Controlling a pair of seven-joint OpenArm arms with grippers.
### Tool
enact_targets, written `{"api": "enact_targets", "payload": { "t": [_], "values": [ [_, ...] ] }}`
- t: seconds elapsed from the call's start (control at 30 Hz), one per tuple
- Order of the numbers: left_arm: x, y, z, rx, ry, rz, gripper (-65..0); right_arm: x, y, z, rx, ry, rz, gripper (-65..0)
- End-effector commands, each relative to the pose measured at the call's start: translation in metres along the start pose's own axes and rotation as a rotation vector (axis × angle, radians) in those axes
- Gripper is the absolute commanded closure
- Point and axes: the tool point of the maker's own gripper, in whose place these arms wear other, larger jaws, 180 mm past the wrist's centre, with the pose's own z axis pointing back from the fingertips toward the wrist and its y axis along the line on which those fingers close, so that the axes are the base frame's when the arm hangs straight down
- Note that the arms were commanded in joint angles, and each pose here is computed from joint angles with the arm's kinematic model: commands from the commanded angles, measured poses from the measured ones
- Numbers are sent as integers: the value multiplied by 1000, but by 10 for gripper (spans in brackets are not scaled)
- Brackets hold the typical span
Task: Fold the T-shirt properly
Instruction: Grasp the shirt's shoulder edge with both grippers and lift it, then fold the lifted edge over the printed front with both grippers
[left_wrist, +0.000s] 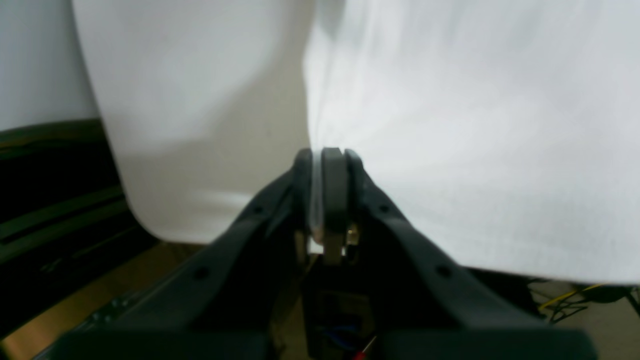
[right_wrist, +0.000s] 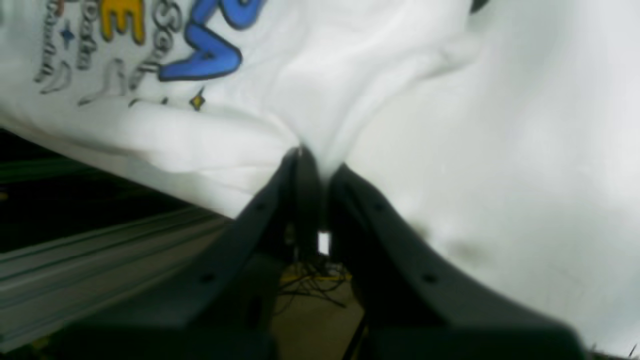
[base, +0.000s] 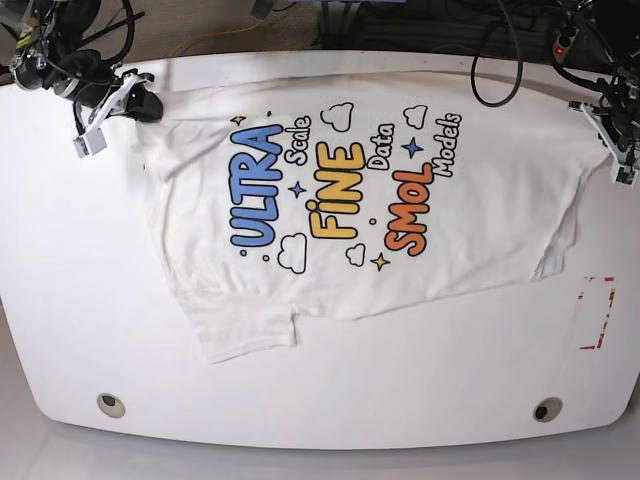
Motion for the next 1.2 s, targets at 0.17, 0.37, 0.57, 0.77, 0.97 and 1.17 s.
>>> {"api": "enact_targets", "payload": {
  "t": [0.17,0.37,0.57,0.77,0.97,1.17],
  "values": [
    [-13,7,6,31,29,-5,-15,2,2,19,5,8,55,0],
    [-31,-16,2,-20,64,26,-15,4,-7,27,-27,-11,39,0],
    [-16,-21,-1,-31,18,60,-15,26,-4,24,-16,-77,86,0],
    [17,-18,-3,-24,-63,91,-15,37,-21,13,-39,-99,46,0],
    [59,-7,0,-4,-167,122,-15,54,-36,6,-36,-138,5,0],
    [100,-14,-6,-47,-238,102,-17,76,-42,8,-39,-179,15,0]
  ]
}}
